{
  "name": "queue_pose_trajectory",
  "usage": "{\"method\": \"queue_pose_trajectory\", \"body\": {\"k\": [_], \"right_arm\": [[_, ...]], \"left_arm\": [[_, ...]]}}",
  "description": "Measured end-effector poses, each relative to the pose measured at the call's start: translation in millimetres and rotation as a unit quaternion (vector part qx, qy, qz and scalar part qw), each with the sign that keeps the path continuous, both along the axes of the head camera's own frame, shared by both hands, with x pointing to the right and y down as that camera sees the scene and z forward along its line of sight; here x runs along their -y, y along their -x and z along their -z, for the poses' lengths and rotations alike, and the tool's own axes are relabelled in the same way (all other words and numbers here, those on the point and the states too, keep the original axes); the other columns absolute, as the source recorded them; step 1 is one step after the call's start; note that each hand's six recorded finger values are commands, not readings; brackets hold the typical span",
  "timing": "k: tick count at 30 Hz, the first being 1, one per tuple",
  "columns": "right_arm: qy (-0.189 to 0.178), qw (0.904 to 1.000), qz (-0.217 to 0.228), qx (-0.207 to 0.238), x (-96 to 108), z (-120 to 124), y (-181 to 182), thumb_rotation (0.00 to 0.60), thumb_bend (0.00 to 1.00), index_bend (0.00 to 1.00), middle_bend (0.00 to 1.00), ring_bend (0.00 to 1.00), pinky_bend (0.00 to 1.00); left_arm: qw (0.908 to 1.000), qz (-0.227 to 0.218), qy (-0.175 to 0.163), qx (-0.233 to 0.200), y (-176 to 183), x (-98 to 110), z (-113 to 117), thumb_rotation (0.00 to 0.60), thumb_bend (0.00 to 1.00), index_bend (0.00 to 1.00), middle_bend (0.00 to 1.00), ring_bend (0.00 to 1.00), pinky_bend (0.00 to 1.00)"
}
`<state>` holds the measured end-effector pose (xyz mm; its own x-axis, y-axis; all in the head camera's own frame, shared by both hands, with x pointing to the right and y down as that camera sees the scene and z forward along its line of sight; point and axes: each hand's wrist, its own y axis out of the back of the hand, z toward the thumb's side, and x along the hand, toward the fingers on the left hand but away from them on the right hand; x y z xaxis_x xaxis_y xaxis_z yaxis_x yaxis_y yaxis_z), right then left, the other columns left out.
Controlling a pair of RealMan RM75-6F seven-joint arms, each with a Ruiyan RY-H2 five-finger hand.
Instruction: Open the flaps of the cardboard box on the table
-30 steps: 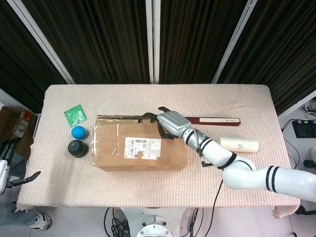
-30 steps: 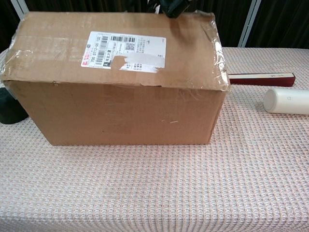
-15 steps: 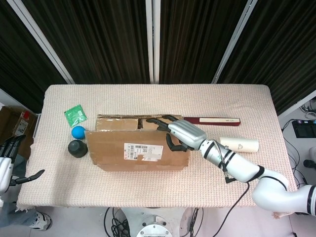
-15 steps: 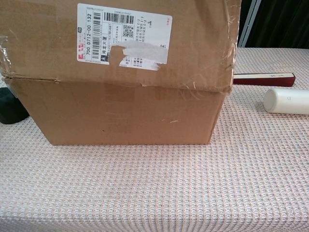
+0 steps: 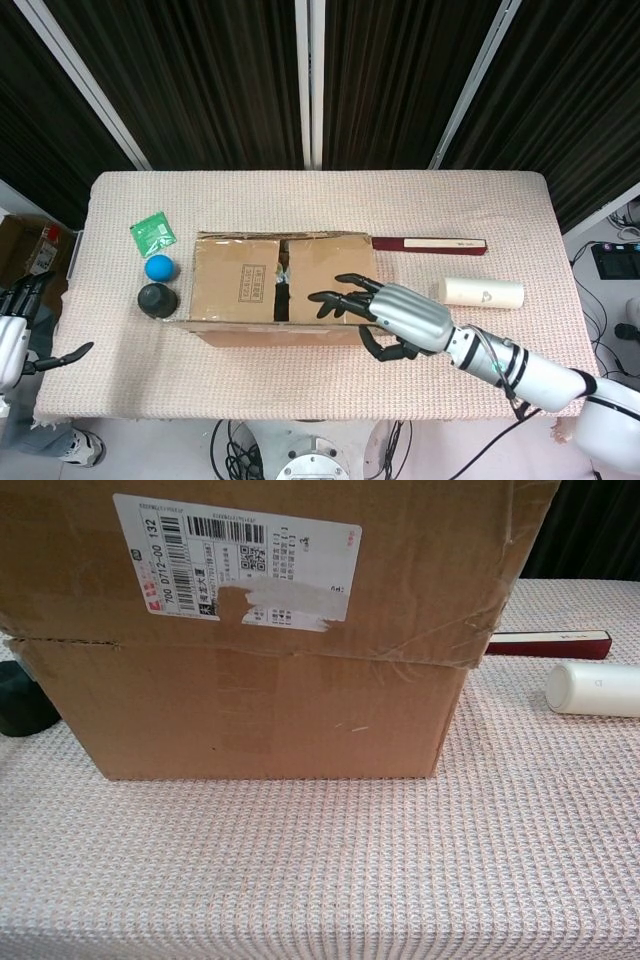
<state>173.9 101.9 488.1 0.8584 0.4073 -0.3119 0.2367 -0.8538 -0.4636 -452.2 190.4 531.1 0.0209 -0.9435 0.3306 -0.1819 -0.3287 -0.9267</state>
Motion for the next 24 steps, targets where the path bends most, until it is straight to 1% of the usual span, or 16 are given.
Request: {"method": "queue_pose_trajectory", "body": {"k": [7, 9, 12, 13, 14, 15, 18, 19, 21, 22, 24], "right_arm": [[-0.028, 0.9992, 0.009, 0.027, -16.6, 18.7, -17.9, 0.6, 0.78, 0.0, 0.17, 0.21, 0.0], [-0.038, 0.9988, 0.007, 0.029, -17.0, 21.3, -20.4, 0.6, 0.78, 0.0, 0.16, 0.18, 0.0], [-0.064, 0.9978, 0.004, 0.018, -14.3, 19.2, -23.1, 0.6, 0.78, 0.0, 0.14, 0.09, 0.0], [-0.078, 0.9969, 0.003, 0.009, -12.6, 17.0, -23.8, 0.6, 0.78, 0.0, 0.13, 0.06, 0.0], [-0.092, 0.9958, 0.004, 0.0, -10.9, 14.8, -24.1, 0.6, 0.79, 0.01, 0.13, 0.06, 0.0], [-0.106, 0.9942, 0.005, -0.01, -9.1, 12.2, -24.1, 0.6, 0.79, 0.05, 0.13, 0.05, 0.0], [-0.164, 0.985, 0.012, -0.052, -1.3, 0.4, -21.4, 0.6, 0.81, 0.18, 0.15, 0.03, 0.0], [-0.187, 0.9796, 0.016, -0.071, 2.4, -6.1, -19.0, 0.6, 0.82, 0.21, 0.16, 0.01, 0.0], [-0.216, 0.9704, 0.024, -0.105, 8.5, -18.5, -14.3, 0.6, 0.83, 0.22, 0.17, 0.0, 0.0], [-0.23, 0.9642, 0.03, -0.129, 12.9, -28.6, -10.4, 0.6, 0.84, 0.23, 0.17, 0.0, 0.0], [-0.242, 0.9557, 0.04, -0.164, 19.1, -45.6, -3.5, 0.6, 0.85, 0.23, 0.17, 0.0, 0.0]], "left_arm": [[1.0, 0.001, 0.001, 0.0, -0.2, -0.7, -0.2, 0.344, 0.02, 0.08, 0.12, 0.09, 0.18], [1.0, 0.001, 0.001, 0.0, -0.1, -0.7, 0.0, 0.342, 0.02, 0.08, 0.12, 0.09, 0.18], [1.0, 0.0, 0.001, -0.001, 0.0, -0.7, -0.2, 0.341, 0.02, 0.08, 0.12, 0.09, 0.18], [1.0, 0.0, 0.001, -0.001, 0.0, -0.8, -0.4, 0.34, 0.02, 0.08, 0.12, 0.09, 0.18], [1.0, 0.0, 0.002, -0.002, -0.2, -1.2, -0.9, 0.339, 0.02, 0.08, 0.12, 0.09, 0.18], [1.0, 0.0, 0.002, -0.003, -0.3, -1.5, -1.5, 0.34, 0.02, 0.08, 0.12, 0.09, 0.18], [1.0, -0.001, 0.002, -0.005, -1.1, -2.1, -2.5, 0.343, 0.02, 0.08, 0.12, 0.09, 0.18], [1.0, -0.002, 0.002, -0.006, -1.5, -2.2, -2.5, 0.345, 0.02, 0.08, 0.12, 0.09, 0.18], [1.0, -0.003, 0.0, -0.008, -2.0, -2.3, -2.0, 0.347, 0.02, 0.08, 0.12, 0.09, 0.18], [1.0, -0.003, 0.0, -0.008, -1.9, -2.2, -1.7, 0.347, 0.02, 0.08, 0.12, 0.09, 0.18], [1.0, -0.002, -0.002, -0.008, -1.1, -2.1, -0.3, 0.346, 0.02, 0.08, 0.12, 0.09, 0.18]]}}
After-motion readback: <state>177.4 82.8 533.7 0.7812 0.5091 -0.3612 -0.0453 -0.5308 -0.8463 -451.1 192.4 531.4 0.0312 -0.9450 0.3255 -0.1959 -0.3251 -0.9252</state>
